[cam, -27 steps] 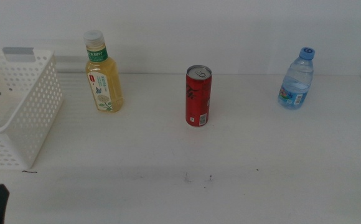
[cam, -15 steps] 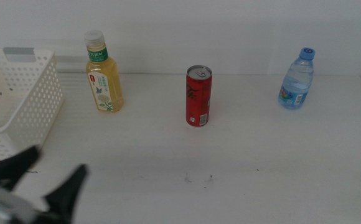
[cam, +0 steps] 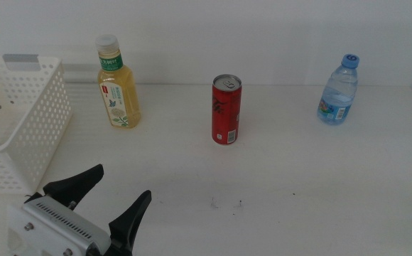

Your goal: Use arms to grab the bottles and put them into the dustbin to the left of the table.

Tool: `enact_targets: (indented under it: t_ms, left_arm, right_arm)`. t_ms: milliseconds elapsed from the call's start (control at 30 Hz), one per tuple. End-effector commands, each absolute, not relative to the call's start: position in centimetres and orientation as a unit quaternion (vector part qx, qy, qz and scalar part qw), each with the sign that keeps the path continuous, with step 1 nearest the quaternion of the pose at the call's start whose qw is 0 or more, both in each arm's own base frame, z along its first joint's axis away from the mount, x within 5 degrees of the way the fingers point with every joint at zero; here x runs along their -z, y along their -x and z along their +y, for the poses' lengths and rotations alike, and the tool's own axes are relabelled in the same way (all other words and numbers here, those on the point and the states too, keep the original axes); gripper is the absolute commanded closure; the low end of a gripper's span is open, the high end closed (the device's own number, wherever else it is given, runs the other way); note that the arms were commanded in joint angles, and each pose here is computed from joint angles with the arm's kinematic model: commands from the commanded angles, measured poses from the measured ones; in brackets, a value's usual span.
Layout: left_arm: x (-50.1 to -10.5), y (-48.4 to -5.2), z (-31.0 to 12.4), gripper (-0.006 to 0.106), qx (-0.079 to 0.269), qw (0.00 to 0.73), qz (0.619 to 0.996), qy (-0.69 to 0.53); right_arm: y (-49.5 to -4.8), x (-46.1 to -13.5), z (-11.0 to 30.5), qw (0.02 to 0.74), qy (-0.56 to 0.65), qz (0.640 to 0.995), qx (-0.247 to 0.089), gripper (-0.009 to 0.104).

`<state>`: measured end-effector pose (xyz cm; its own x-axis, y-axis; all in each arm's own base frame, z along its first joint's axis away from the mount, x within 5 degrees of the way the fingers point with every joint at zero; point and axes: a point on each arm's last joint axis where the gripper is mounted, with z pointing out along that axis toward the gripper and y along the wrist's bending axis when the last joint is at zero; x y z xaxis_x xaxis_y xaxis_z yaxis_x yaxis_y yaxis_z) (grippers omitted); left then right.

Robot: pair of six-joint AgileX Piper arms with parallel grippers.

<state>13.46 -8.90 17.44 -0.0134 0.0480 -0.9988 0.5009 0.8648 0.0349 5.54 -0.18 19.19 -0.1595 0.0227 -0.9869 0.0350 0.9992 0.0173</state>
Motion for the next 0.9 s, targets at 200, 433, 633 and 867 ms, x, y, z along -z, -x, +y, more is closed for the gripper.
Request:
enact_targets:
  t_ms: [200, 433, 633, 867]
  left_arm:
    - [-17.6, -13.5, -9.0, 0.007, 0.175, 0.68, 0.686, -0.191]
    - [-17.6, -13.4, -9.1, 0.007, 0.171, 0.681, 0.682, -0.203]
    - [-18.5, -17.4, -12.2, 0.007, 0.159, 0.656, 0.706, -0.215]
    - [-17.3, -23.0, -15.1, 0.007, 0.181, 0.652, 0.705, -0.212]
  right_arm:
    - [-5.5, -19.2, -0.2, 0.651, -0.017, 0.758, 0.013, 0.018]
    - [-5.5, -19.2, -0.2, 0.651, -0.017, 0.758, 0.013, 0.018]
    - [-5.5, -19.2, -0.2, 0.651, -0.017, 0.758, 0.013, 0.018]
    - [-5.5, -19.2, -0.2, 0.651, -0.017, 0.758, 0.013, 0.018]
